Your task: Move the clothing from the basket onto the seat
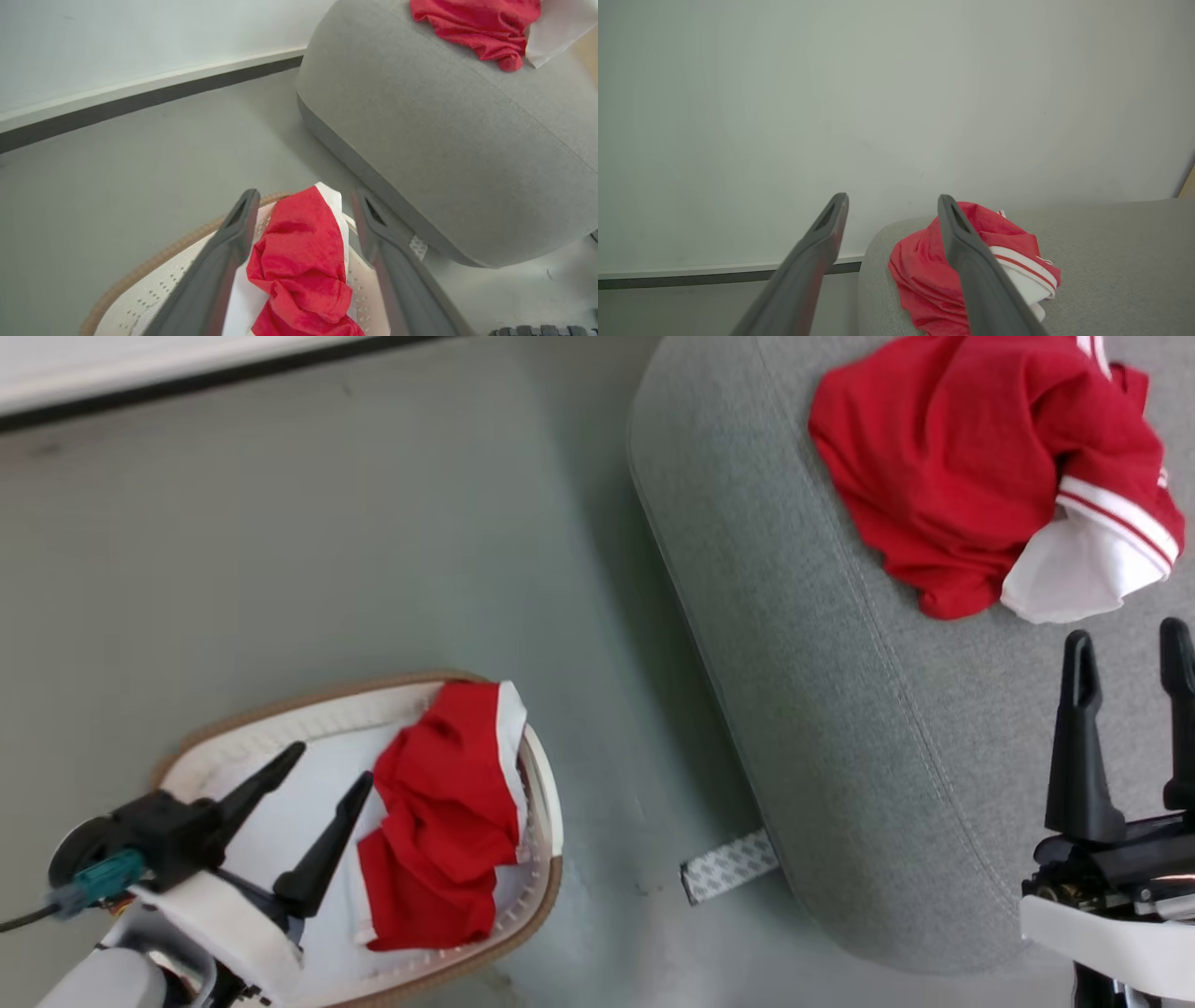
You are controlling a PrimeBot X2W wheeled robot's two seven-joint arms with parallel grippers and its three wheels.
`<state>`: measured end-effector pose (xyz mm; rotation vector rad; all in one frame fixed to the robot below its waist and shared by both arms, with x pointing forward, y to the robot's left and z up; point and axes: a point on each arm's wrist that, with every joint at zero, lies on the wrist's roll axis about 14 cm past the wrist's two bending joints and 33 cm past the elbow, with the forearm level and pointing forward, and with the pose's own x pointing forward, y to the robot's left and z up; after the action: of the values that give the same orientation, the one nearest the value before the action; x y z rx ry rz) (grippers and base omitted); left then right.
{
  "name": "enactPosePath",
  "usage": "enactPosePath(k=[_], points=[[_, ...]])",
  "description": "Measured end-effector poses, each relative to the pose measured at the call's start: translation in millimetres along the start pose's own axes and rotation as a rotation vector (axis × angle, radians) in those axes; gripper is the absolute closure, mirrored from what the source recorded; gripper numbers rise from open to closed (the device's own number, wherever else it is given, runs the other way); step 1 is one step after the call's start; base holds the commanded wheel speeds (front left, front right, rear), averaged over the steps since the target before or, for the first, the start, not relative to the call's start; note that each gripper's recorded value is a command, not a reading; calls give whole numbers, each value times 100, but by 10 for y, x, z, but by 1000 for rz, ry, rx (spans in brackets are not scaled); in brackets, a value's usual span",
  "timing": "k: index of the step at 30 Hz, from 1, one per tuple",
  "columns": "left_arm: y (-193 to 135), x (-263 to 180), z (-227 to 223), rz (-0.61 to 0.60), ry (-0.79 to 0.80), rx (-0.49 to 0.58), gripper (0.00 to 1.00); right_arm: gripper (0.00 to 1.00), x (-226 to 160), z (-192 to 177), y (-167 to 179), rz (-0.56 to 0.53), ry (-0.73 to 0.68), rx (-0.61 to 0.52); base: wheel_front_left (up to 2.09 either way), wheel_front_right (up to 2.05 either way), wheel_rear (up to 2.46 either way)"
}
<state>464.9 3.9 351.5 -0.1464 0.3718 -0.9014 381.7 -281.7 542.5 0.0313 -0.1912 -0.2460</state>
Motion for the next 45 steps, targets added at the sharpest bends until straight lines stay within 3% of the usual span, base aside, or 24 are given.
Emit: enactPosePath(k=[7, 15, 25, 33, 45], points=[[-82, 256, -724, -94, 208, -37, 0, 0, 63, -246, -205, -64, 66, -27, 0, 0, 0], [-211, 414, -1295, -176, 362, -71, 0, 0, -104, -755, -379, -130, 233, -37, 0, 0, 0], [-127, 450, -1895, -179, 561, -138, 0, 0, 69, -920, -349, -122, 244, -26, 0, 0, 0], [-29, 363, -2198, -158, 672, -180, 0, 0, 351, -1002, -206, -64, 210, -27, 0, 0, 0], [-59, 382, -2293, -174, 739, -223, 0, 0, 341, -1098, -163, -54, 229, -28, 0, 0, 0]])
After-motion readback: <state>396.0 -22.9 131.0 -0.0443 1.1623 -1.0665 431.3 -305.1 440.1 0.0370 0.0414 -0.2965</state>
